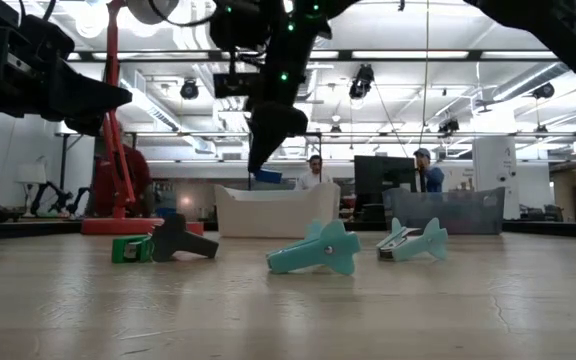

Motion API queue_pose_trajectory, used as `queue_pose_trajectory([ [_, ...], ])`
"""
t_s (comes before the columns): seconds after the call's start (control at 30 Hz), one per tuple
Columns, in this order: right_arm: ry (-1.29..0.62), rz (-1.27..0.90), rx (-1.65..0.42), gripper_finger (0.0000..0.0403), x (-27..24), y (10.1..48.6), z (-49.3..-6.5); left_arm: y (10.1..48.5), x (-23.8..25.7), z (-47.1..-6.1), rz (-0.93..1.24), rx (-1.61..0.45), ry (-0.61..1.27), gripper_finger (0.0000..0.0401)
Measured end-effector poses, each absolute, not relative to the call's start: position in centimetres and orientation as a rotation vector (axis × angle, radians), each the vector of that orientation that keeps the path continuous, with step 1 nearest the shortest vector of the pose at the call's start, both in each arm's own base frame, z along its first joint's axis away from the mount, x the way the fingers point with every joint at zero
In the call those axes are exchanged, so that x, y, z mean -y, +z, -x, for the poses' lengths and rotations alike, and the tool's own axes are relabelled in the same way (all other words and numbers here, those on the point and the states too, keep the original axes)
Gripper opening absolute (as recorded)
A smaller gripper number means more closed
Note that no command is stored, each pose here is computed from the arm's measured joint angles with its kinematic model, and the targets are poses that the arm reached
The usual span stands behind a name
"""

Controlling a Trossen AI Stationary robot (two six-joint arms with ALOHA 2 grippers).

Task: Pick and place Stapler, Stapler remover, tape
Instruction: Put the blue stapler into the top white bin

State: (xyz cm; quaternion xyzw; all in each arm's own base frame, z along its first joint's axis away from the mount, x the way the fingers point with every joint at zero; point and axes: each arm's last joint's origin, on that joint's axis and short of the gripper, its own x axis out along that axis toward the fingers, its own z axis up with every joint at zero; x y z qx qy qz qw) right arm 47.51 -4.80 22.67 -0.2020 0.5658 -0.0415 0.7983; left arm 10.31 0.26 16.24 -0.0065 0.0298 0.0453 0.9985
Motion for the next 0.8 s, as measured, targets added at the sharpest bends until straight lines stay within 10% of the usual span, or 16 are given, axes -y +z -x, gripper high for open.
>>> queue_pose_trajectory([
  [0.8, -0.279, 0.139, -1.277, 0.0008, 12.4, 19.1, -45.4, 16.2, -0.3, -10.3, 0.013, -0.06, 0.091, 0.0037],
])
